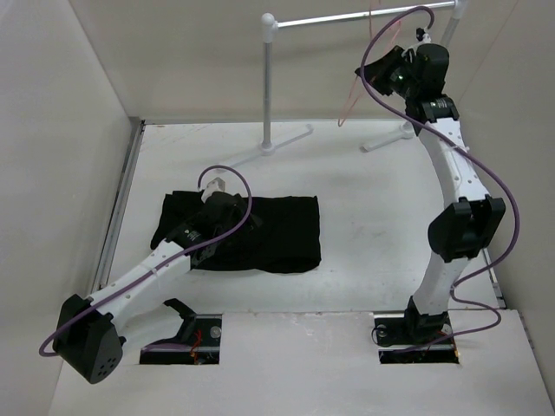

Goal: Place the trousers on the hanger
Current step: Pick up the hanger from the clothesline, then place the trousers on the hanger.

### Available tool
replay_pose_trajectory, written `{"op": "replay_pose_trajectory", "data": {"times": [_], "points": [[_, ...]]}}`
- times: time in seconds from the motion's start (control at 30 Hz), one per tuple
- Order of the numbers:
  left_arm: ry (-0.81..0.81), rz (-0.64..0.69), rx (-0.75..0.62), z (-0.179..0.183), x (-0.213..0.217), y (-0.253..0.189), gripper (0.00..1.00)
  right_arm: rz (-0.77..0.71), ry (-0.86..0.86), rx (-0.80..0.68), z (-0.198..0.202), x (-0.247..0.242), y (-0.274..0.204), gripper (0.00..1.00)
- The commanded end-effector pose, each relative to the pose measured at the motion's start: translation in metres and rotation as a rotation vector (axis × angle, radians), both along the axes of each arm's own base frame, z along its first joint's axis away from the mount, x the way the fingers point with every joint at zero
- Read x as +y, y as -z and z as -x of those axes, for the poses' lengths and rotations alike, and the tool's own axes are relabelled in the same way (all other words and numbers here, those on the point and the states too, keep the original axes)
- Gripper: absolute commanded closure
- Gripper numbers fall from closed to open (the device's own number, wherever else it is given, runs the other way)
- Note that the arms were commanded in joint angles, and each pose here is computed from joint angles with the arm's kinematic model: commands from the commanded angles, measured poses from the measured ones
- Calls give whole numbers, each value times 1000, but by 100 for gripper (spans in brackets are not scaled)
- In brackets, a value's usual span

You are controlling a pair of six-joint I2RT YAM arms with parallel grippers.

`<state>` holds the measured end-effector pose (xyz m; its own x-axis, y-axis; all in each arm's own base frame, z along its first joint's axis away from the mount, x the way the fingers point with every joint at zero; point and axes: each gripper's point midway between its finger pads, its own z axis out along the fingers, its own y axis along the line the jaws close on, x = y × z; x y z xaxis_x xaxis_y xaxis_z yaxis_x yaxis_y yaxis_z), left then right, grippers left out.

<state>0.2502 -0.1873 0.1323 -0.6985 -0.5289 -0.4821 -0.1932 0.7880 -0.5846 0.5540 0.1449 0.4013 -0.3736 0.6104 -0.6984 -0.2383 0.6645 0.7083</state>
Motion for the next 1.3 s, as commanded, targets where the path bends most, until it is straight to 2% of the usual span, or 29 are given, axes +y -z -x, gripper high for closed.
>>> {"op": "replay_pose_trajectory", "data": {"times": [0.0,0.33,0.57,0.67,0.8,1.0,1.27], "points": [[-4,38,-52,-8,-4,-16,47,-31,-42,-237,39,1,-83,90],[7,95,-101,-26,-10,-48,47,-26,-84,-210,69,-2,-61,91],[53,179,-228,-57,-33,-129,50,-1,-97,-116,98,-1,-8,91],[108,173,-307,-74,-55,-168,53,7,-105,-55,119,3,25,91],[171,130,-384,-87,-86,-195,56,6,-126,41,155,15,72,91],[255,-23,-471,-91,-145,-195,53,-20,-172,162,207,33,122,91],[297,-87,-485,-96,-211,-172,48,-31,-243,268,258,56,165,91]]}}
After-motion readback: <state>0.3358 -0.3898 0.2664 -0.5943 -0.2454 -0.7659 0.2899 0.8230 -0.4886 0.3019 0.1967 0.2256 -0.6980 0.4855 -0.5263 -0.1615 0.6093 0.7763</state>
